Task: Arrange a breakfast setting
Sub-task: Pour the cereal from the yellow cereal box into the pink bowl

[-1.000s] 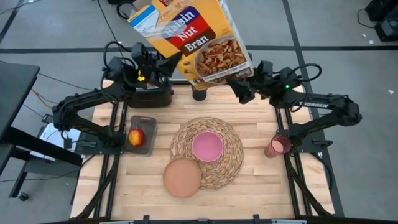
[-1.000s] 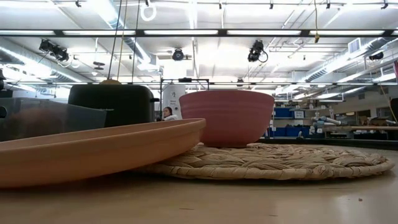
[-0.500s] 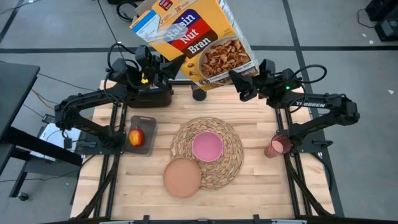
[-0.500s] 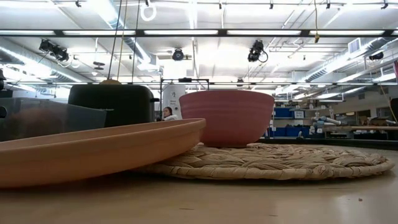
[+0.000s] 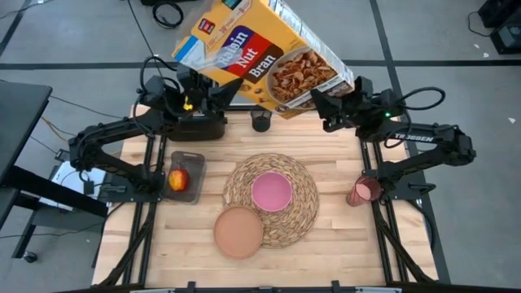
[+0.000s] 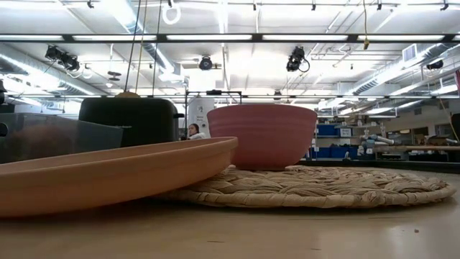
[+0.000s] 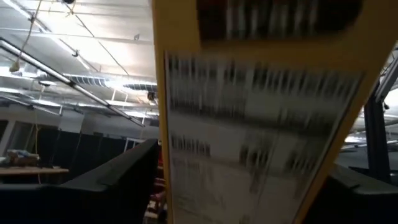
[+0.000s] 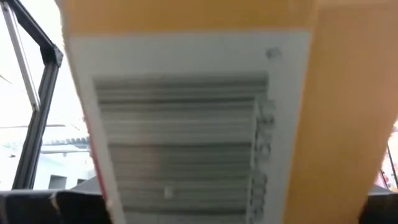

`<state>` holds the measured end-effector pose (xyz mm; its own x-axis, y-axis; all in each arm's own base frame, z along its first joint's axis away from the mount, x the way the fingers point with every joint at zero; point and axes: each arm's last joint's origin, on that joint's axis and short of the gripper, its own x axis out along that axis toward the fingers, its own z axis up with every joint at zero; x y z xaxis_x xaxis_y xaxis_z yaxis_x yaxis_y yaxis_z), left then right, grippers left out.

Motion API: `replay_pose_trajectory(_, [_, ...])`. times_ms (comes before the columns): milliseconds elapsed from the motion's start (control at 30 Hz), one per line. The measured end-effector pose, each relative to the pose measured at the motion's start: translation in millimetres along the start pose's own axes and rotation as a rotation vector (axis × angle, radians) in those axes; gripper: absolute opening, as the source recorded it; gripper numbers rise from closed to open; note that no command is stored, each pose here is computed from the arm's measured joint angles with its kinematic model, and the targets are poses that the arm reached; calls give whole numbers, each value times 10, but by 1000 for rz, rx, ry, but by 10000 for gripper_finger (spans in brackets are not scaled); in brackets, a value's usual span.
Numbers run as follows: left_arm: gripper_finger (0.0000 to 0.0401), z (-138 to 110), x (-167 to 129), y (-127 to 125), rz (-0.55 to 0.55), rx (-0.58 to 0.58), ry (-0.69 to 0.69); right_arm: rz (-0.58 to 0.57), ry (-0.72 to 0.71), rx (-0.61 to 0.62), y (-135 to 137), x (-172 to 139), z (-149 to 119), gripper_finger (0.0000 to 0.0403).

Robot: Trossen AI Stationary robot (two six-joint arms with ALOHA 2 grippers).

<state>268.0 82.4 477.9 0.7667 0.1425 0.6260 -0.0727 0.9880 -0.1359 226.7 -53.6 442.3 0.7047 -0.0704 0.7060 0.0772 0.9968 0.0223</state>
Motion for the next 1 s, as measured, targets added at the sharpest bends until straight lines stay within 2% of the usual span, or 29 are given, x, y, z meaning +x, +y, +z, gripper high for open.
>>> replay_pose_trajectory(167, [301,10,-1,-6,-5,-14,-4,28,53,16,4,-1,-42,279])
replay_pose_trajectory(367, [233,-26,3,-6,4,-26,27,39,95,32,-1,3,-104,282])
replay_pose_trajectory(533, [184,-42,4,-3,7,-32,41,48,105,47,0,4,-115,302])
replay_pose_trajectory(800, [186,-69,4,2,10,-37,67,82,133,76,11,4,-138,339])
replay_pose_trajectory(900, [186,-71,3,3,11,-38,69,72,134,75,7,4,-140,333])
replay_pose_trajectory(1000, [187,-79,3,6,14,-38,77,67,135,69,6,4,-142,306])
